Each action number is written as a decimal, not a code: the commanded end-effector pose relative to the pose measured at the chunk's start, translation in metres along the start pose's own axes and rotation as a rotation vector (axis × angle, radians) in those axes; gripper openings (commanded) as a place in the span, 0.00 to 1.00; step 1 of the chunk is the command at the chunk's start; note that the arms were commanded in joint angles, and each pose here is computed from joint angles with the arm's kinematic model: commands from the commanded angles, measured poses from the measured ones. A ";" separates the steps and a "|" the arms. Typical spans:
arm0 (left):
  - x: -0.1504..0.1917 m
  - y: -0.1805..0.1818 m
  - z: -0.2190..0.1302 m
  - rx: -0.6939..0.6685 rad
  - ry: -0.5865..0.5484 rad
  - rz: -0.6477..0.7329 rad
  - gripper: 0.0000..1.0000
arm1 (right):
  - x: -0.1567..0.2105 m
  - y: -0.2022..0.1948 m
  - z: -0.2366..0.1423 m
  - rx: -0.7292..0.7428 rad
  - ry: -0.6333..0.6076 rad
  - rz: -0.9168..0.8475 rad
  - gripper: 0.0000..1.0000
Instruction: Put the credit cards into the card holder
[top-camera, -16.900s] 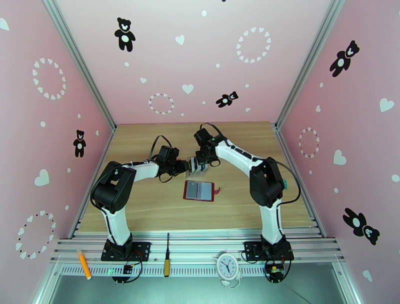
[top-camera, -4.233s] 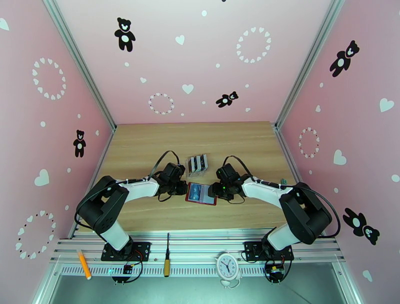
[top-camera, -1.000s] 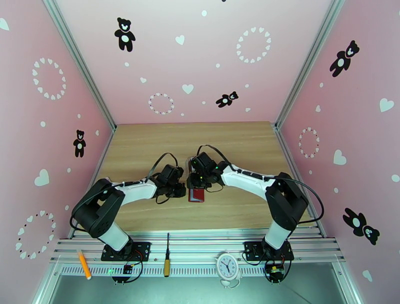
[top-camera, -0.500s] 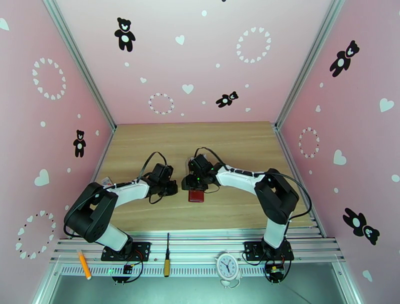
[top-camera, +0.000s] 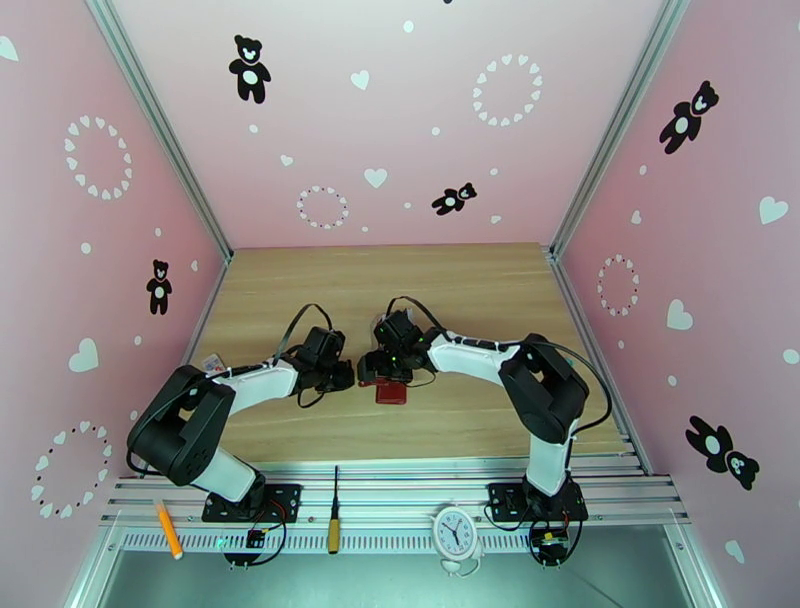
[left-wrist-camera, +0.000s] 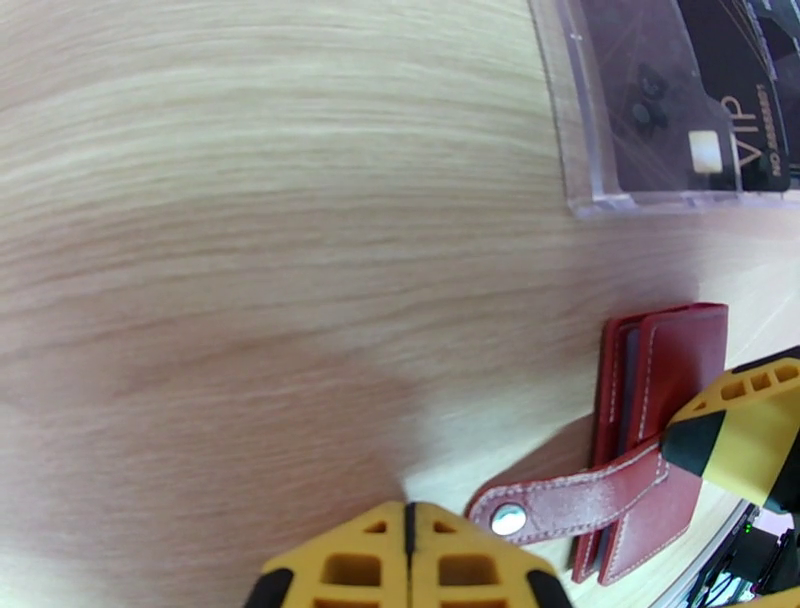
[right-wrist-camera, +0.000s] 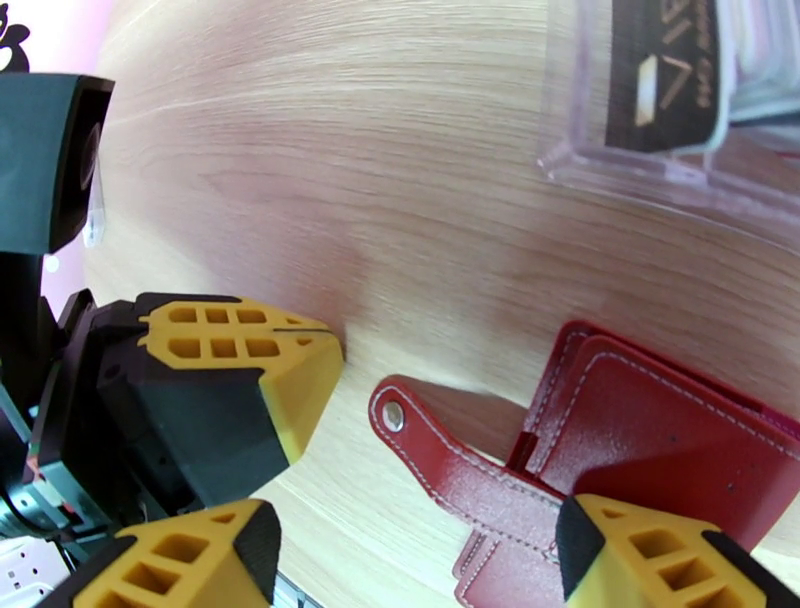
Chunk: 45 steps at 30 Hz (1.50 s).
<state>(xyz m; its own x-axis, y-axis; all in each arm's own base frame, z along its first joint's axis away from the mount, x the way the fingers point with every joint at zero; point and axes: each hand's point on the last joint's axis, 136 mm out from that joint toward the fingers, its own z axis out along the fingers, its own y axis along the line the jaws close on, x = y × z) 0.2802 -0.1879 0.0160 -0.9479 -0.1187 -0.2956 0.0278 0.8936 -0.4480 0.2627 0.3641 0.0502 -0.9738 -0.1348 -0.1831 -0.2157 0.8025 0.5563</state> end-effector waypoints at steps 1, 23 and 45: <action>0.003 0.028 -0.005 -0.093 -0.019 -0.050 0.07 | 0.007 -0.007 0.012 0.014 0.029 0.012 0.79; -0.005 -0.033 -0.026 0.200 -0.096 0.055 0.09 | -0.001 0.004 -0.054 0.038 -0.079 -0.050 0.70; 0.003 -0.096 -0.003 0.322 -0.011 0.206 0.11 | 0.022 -0.066 -0.047 -0.024 -0.088 0.086 0.54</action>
<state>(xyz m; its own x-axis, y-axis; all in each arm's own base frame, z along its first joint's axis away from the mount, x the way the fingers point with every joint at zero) 0.2717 -0.2629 0.0554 -0.9153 0.0177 -0.4023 0.2804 0.7451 -0.6051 0.2490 0.2767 0.0428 -0.9811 -0.0289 -0.1911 -0.1320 0.8223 0.5535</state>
